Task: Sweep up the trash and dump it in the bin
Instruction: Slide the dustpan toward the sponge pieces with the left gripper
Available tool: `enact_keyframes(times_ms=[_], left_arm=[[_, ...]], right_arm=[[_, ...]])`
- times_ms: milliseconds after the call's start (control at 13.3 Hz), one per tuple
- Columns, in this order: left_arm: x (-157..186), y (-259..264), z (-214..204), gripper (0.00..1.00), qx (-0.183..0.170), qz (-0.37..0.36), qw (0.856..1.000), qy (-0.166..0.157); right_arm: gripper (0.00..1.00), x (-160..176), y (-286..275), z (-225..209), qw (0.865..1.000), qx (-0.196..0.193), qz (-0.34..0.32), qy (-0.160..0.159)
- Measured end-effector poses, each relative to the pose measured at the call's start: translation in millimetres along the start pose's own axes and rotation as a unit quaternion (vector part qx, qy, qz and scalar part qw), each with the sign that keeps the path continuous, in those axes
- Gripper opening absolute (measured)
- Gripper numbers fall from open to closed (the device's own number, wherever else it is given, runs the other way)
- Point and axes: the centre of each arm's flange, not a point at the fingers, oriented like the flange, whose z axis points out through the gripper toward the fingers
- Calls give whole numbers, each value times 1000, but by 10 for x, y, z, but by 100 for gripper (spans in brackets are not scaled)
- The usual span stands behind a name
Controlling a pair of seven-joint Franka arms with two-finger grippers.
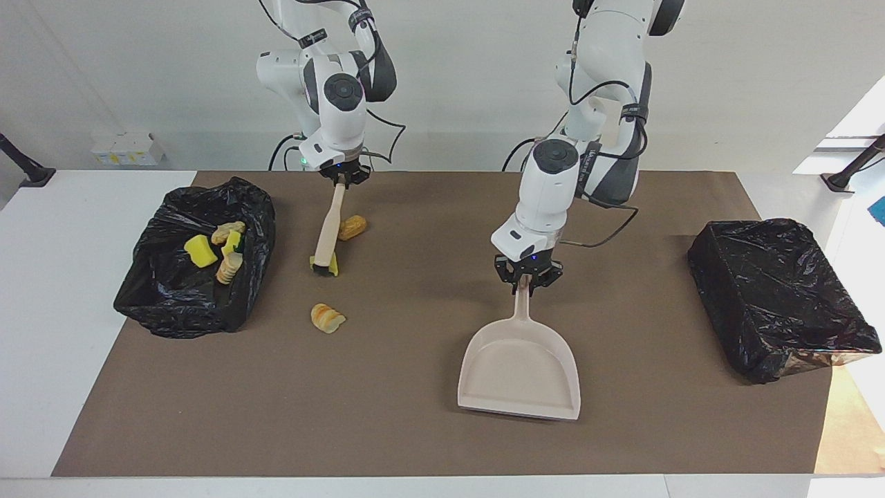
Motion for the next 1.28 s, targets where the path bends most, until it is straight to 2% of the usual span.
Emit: enact_keyframes(times_ms=[226,451,602,752,978,1128,1279], left_arm=[[-47,-503,-387,32,11,97,995,-31],[-192,-923,-632,32,6,224,972,-70],[-272,-972,-650,32,-2,278,956,-91],[-352,-949,-594,32,-11,346,933,-100],[-474,-1032,-514,32,-26,439,891,-111],[-618,-1103,-449,32,-36,482,867,-120],[-803,-1102,-370,32,-44,508,851,-130]], right_arm=[[26,189,-353,-317,999,23,25,6],[26,39,-531,-540,1000,3,24,-18],[26,-53,-473,-610,999,-16,32,-41],[26,-144,-413,-580,996,-34,53,-60],[26,-442,-440,-440,993,-17,71,-88],[26,-702,-459,-312,992,-10,86,-91],[26,-808,-439,-232,993,-1,92,-80]])
